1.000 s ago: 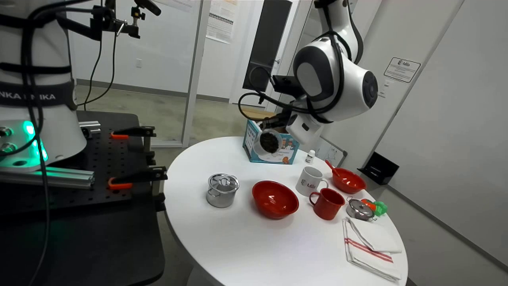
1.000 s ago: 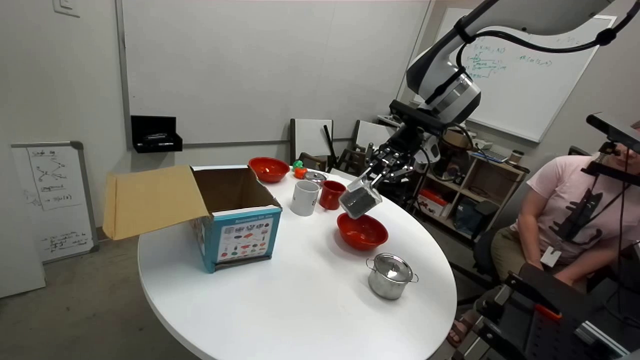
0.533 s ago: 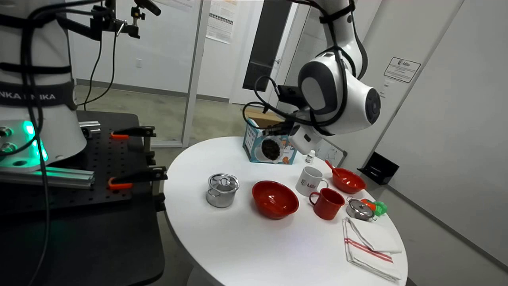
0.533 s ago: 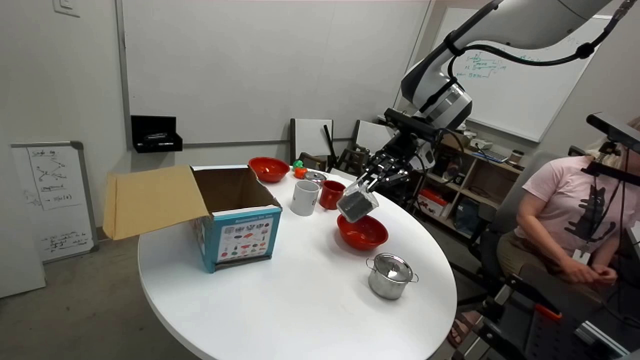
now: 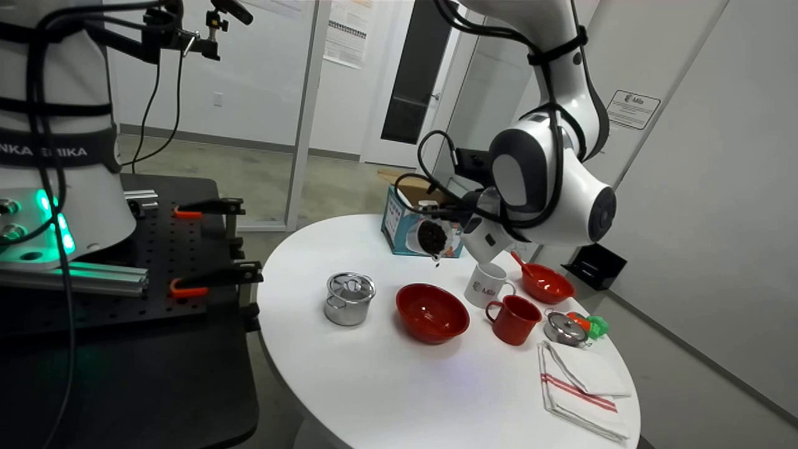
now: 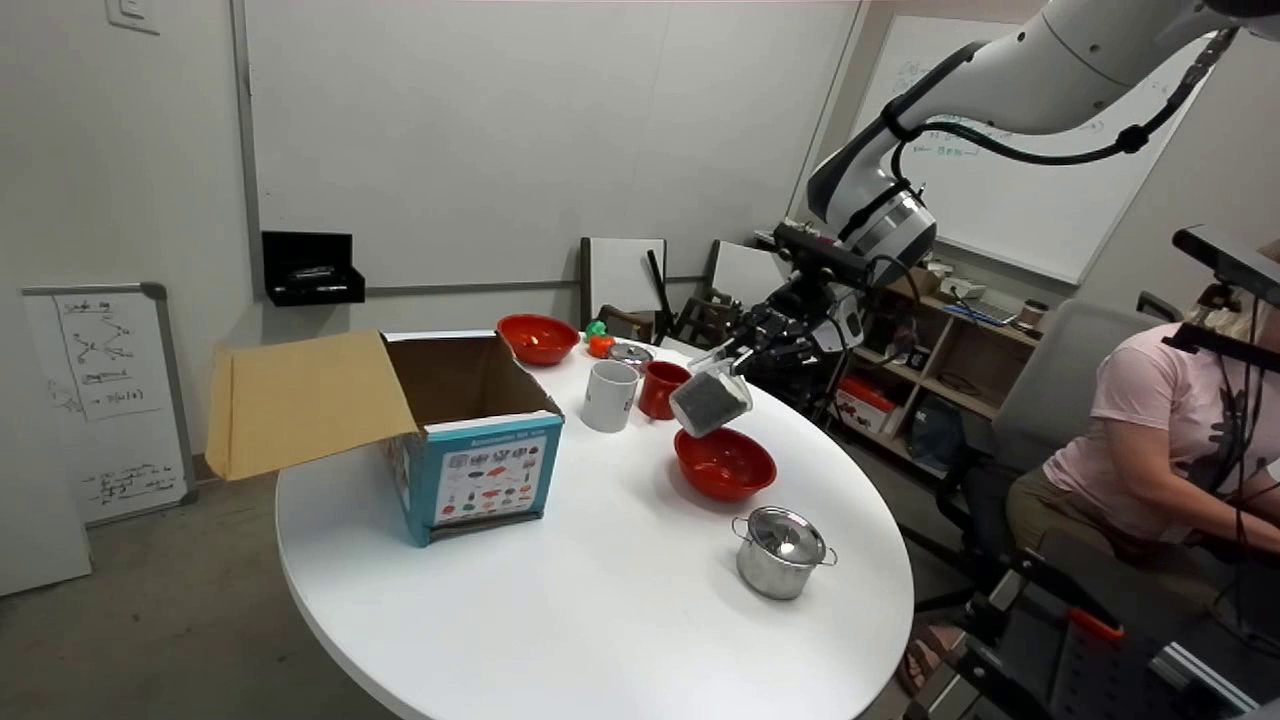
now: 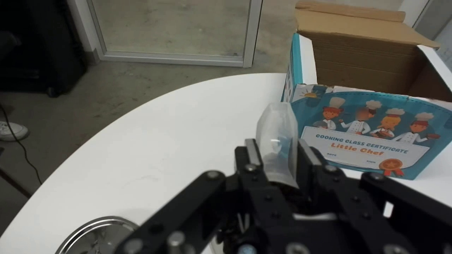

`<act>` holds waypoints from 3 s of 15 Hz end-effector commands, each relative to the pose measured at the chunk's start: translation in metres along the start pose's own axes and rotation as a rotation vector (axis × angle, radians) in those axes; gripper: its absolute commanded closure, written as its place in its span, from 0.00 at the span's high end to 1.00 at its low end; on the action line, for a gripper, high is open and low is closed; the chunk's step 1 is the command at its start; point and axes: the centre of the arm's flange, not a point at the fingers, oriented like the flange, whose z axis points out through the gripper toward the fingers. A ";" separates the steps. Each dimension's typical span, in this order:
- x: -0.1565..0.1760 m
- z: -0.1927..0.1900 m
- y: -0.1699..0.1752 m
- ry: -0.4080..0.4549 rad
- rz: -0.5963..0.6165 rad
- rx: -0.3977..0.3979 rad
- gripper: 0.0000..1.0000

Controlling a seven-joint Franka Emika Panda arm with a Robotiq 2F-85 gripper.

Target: Pour some contents of the jug into the bowl

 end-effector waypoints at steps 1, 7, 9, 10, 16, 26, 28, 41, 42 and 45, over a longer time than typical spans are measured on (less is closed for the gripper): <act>0.021 -0.007 -0.005 -0.091 0.042 0.021 0.09; 0.042 -0.013 0.007 -0.132 0.085 0.053 0.09; 0.045 -0.014 0.008 -0.147 0.084 0.059 0.09; 0.046 -0.014 0.007 -0.160 0.081 0.064 0.09; 0.045 -0.014 0.005 -0.241 0.070 0.081 0.09; 0.046 -0.013 0.003 -0.326 0.054 0.111 0.09; 0.045 -0.012 0.002 -0.347 0.047 0.114 0.09; 0.045 -0.012 0.000 -0.439 0.021 0.130 0.09; 0.045 -0.012 0.000 -0.440 0.020 0.132 0.09; 0.047 -0.012 0.000 -0.421 0.025 0.125 0.09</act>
